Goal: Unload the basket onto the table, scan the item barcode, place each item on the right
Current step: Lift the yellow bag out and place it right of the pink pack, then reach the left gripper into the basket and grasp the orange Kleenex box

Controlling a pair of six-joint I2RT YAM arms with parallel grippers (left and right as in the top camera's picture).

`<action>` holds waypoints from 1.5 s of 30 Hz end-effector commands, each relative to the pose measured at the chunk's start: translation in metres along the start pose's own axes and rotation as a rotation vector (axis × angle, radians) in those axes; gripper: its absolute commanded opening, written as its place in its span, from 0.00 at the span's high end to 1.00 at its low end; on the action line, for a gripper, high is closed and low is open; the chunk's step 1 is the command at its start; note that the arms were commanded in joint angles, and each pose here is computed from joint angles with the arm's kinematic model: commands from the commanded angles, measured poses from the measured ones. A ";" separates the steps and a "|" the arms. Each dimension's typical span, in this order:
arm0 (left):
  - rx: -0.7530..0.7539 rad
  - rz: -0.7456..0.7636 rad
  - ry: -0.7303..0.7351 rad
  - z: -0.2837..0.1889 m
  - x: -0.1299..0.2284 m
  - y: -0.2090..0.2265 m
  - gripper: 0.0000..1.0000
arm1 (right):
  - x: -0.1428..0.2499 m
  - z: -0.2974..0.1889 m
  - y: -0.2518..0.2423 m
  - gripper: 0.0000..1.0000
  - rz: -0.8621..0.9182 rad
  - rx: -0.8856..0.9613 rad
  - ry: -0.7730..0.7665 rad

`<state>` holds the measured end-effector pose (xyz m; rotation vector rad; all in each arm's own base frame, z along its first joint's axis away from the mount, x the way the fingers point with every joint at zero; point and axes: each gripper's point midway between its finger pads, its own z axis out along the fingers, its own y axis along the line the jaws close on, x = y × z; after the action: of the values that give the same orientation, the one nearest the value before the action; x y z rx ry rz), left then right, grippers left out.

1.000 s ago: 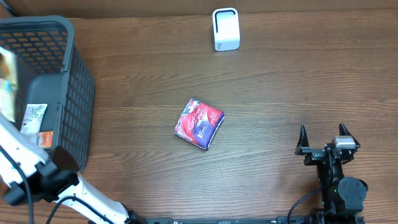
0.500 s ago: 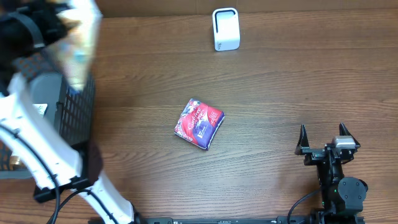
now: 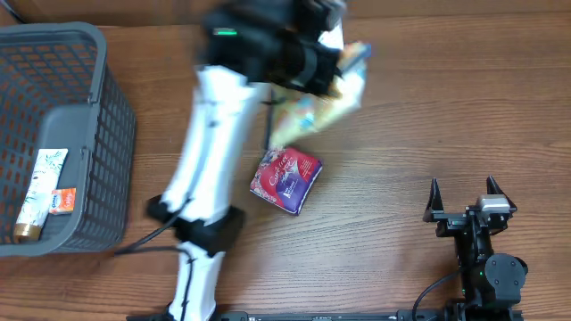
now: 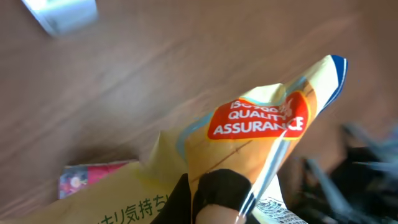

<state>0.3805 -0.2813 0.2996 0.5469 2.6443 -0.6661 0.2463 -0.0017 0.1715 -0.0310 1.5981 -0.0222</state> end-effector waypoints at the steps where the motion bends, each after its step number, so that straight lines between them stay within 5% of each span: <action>1: -0.257 -0.027 0.095 0.068 0.013 0.025 0.96 | 0.002 0.000 -0.002 0.00 0.003 0.007 -0.003; 5: -0.324 -0.042 0.163 0.125 0.025 0.031 0.96 | 0.002 0.000 -0.002 0.00 0.003 0.007 -0.003; 9: -0.194 -0.070 0.217 0.169 0.032 0.014 0.96 | 0.002 0.000 -0.002 0.00 0.003 0.007 -0.003; 12: -0.060 -0.082 0.237 0.179 0.033 -0.007 0.85 | 0.002 0.000 -0.002 0.00 0.003 0.007 -0.003; 16: 0.038 -0.075 0.216 0.168 0.024 -0.022 0.47 | 0.002 0.000 -0.002 0.00 0.003 0.007 -0.004; 19: 0.047 -0.080 0.169 0.145 0.012 -0.022 0.43 | 0.002 0.000 -0.002 0.00 0.003 0.007 -0.004; 26: 0.020 -0.111 -0.082 0.028 -0.034 0.006 0.41 | 0.002 0.000 -0.002 0.00 0.003 0.007 -0.003; 33: -0.247 -0.256 -0.430 -0.144 -0.042 0.098 0.36 | 0.002 0.000 -0.002 0.00 0.003 0.007 -0.003; 39: -0.502 -0.463 -0.756 -0.306 0.008 0.177 0.34 | 0.002 0.000 -0.002 0.00 0.003 0.007 -0.004; 45: -0.779 -0.726 -0.874 -0.401 0.097 0.250 0.33 | 0.002 0.000 -0.002 0.00 0.003 0.007 -0.003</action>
<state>0.3315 0.1109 0.5005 -0.6591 1.9522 -0.0691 0.2463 -0.0017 0.1715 -0.0307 1.5981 -0.0225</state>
